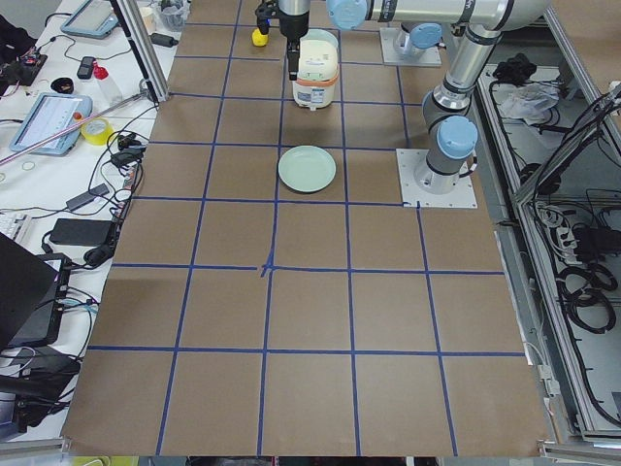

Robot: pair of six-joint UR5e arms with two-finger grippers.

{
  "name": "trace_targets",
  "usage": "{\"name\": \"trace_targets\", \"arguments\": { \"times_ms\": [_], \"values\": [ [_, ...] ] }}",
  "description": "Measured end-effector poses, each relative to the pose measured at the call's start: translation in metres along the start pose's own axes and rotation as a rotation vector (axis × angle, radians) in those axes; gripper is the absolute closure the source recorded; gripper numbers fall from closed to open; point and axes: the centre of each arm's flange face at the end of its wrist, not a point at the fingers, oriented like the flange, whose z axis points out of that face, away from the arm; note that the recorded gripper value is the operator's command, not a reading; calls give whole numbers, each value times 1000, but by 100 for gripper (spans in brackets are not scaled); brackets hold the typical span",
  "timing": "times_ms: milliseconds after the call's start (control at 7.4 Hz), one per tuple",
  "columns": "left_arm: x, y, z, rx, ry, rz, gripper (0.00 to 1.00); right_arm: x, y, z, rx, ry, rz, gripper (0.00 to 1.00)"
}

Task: Press rice cooker button

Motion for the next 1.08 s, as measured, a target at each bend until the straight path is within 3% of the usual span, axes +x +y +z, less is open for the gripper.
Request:
{"name": "trace_targets", "arguments": {
  "times_ms": [1081],
  "values": [
    [0,0,0,0,0,0,0,1,1,4,-8,12,5,0]
  ]
}}
